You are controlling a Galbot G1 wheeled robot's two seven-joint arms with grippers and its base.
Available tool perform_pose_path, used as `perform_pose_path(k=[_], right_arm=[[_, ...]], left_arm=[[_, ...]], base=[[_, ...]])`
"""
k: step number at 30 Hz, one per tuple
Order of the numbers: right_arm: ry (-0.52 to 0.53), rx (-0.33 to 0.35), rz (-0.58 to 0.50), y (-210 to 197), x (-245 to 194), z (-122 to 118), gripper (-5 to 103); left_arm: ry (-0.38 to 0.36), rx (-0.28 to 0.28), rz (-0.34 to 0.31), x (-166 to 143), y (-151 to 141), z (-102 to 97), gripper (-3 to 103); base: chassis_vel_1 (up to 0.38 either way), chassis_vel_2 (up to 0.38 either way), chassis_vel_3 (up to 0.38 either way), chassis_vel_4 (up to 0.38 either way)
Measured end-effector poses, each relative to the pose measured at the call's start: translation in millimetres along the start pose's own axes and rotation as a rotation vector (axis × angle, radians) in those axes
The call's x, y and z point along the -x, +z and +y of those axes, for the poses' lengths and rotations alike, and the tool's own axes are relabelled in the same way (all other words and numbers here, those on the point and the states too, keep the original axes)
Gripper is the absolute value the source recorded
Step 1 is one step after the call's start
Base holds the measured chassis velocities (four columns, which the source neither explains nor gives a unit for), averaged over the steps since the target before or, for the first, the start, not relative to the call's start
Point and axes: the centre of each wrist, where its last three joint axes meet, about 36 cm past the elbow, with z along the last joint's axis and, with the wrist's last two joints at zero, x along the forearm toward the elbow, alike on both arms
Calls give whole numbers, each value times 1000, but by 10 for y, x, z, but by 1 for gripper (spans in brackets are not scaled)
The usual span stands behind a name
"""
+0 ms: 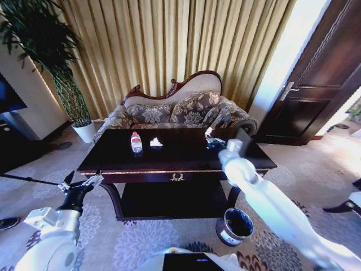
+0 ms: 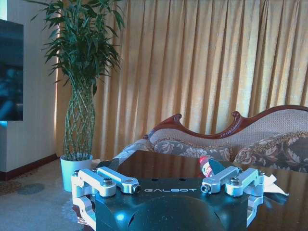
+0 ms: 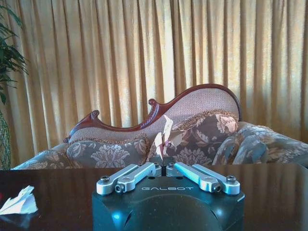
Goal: Move to the front of the table and place the trash on the table into the trash bin.
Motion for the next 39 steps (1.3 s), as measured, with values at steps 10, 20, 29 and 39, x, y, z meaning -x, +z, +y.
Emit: perform_pose_path(k=[10, 20, 29, 39], right_arm=[[45, -34, -42, 105, -807, -19, 0], [43, -27, -33, 102, -1158, 93, 0], [44, -23, -24, 135, -1175, 116, 0], [55, -25, -9, 202, -1132, 95, 0]], left_arm=[[21, 5, -1, 11, -6, -9, 100], [59, 21, 50, 55, -35, -36, 100], [44, 73, 75, 82, -93, 15, 100], [40, 68, 67, 77, -73, -10, 100]], base=[[0, 0, 0, 0], [4, -3, -5, 4], [113, -108, -114, 120], [188, -204, -202, 178]])
